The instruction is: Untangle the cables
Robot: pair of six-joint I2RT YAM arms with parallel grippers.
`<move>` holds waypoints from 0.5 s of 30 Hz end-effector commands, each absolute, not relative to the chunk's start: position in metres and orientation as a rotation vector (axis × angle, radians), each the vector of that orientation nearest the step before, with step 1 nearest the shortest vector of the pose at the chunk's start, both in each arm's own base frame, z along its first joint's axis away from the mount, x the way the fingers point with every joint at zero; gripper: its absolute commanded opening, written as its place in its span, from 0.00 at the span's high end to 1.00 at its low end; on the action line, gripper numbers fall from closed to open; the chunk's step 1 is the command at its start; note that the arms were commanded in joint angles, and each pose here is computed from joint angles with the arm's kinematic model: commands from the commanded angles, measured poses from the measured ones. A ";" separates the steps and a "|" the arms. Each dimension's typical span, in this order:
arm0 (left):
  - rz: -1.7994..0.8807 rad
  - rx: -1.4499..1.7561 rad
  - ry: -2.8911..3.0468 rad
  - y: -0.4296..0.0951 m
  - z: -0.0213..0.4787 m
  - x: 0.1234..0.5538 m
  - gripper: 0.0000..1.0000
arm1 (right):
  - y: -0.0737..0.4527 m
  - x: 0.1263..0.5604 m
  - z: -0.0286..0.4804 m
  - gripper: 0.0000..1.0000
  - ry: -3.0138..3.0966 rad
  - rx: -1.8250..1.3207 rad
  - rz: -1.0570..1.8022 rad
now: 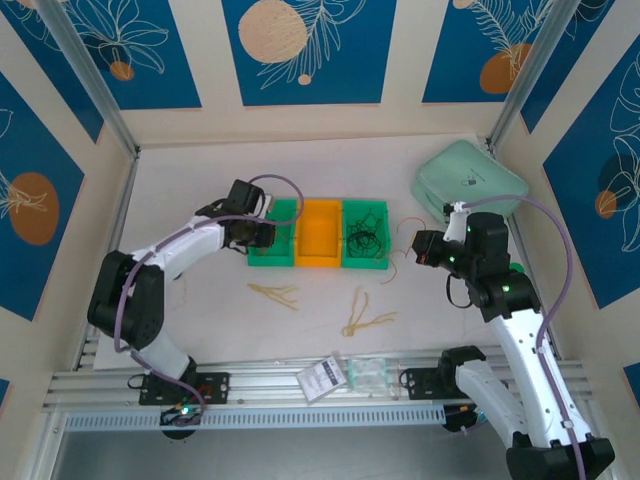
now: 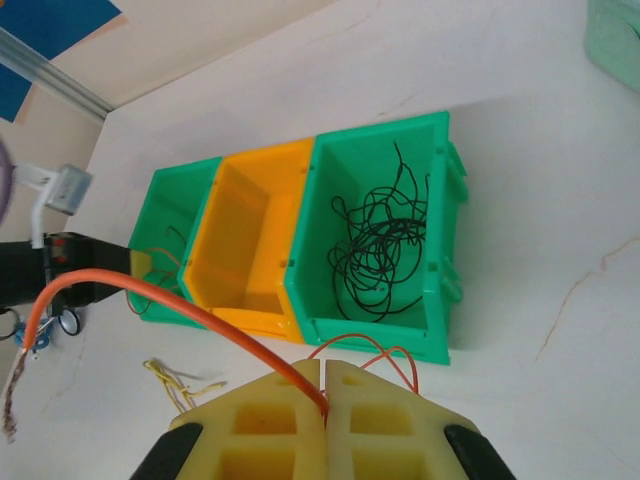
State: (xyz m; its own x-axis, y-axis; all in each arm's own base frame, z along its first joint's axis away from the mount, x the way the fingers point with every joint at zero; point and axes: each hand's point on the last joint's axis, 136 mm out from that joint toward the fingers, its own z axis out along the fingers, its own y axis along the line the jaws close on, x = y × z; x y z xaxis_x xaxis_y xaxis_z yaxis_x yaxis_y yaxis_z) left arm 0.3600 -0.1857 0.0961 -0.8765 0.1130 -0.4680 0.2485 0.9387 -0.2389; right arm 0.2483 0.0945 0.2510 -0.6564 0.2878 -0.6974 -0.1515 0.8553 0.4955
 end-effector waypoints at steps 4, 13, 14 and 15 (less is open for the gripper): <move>-0.493 0.210 2.579 -0.195 0.107 0.384 0.67 | 0.102 0.236 0.265 1.00 2.196 0.023 0.651; -0.650 0.195 2.421 -0.204 0.166 0.376 0.51 | 0.134 0.225 0.303 1.00 2.132 -0.118 0.775; -0.659 0.194 2.383 -0.202 0.181 0.374 0.51 | 0.139 0.224 0.311 1.00 2.116 -0.139 0.801; -0.667 0.192 2.352 -0.201 0.194 0.371 0.50 | 0.144 0.223 0.317 1.00 2.102 -0.157 0.821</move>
